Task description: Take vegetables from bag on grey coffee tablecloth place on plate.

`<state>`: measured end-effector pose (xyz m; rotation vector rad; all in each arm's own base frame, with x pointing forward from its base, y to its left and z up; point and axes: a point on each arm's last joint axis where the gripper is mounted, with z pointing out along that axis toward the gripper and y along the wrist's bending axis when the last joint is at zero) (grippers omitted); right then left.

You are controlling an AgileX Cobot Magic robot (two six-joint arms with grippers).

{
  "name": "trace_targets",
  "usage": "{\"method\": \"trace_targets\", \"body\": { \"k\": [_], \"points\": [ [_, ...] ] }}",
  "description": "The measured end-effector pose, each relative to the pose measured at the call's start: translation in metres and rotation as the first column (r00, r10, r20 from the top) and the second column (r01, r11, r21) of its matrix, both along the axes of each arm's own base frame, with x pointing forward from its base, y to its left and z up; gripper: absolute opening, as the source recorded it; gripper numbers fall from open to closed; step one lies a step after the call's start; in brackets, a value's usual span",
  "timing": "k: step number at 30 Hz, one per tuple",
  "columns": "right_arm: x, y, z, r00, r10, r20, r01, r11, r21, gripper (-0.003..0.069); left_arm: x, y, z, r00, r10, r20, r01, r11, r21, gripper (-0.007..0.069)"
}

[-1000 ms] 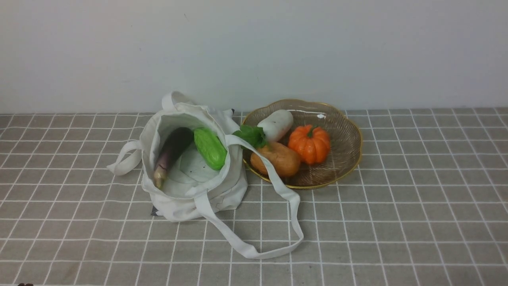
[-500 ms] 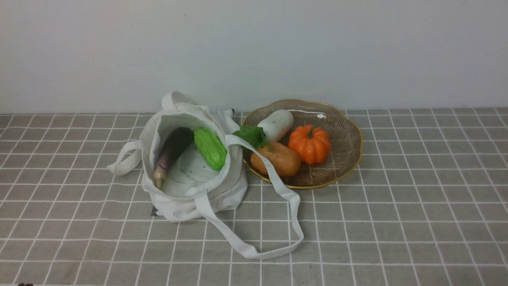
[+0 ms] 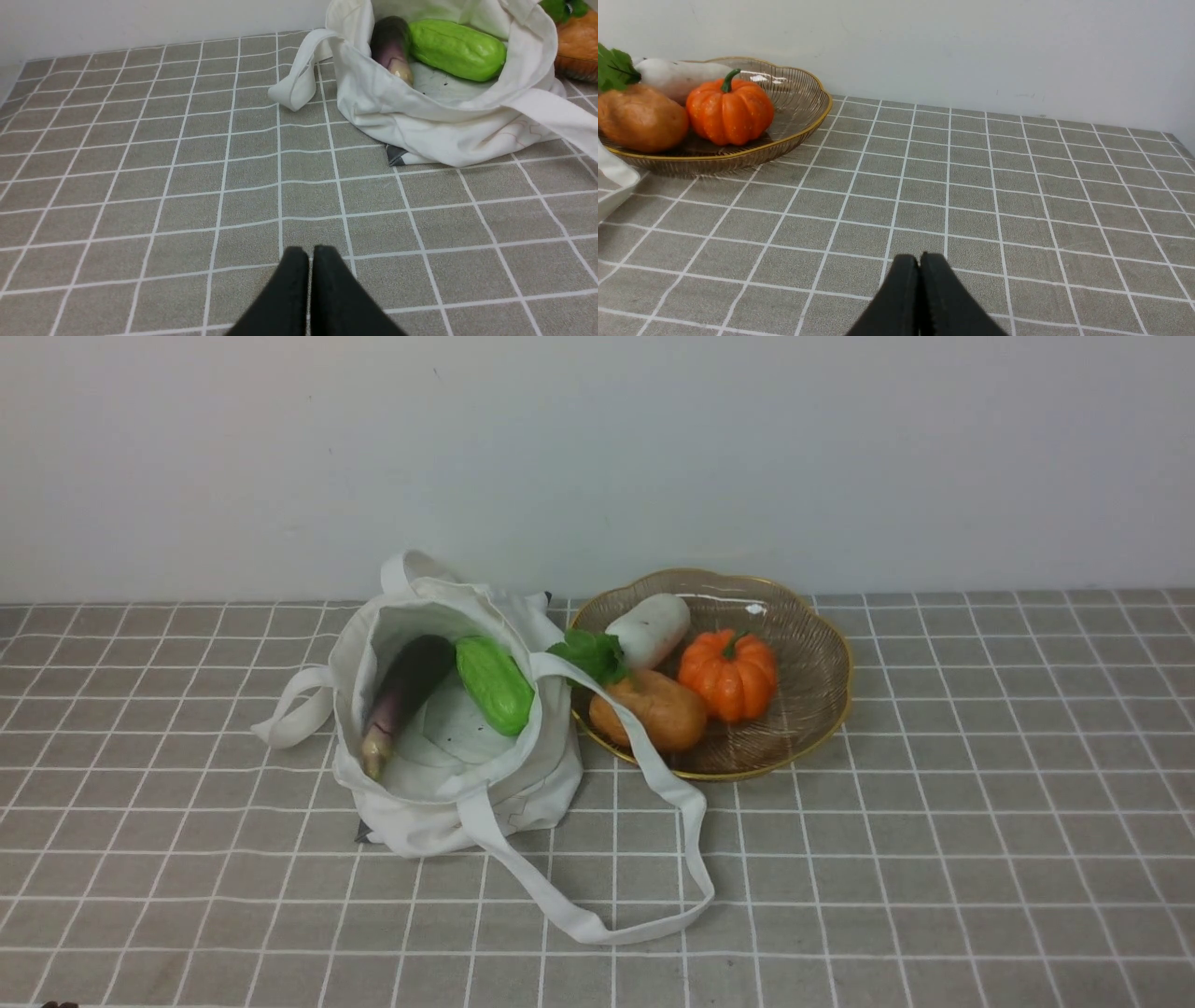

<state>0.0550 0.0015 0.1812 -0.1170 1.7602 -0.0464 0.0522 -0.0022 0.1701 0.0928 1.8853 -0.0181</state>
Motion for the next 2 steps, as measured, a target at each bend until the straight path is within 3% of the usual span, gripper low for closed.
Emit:
{"method": "trace_targets", "body": {
  "k": [2],
  "points": [
    [0.0,0.0,0.0,1.0,0.0,0.0,0.0,1.0,0.0,-0.0015,0.0,0.0,0.0,1.0,0.0,0.0,0.0,1.0,0.0,-0.0005]
  ]
}}
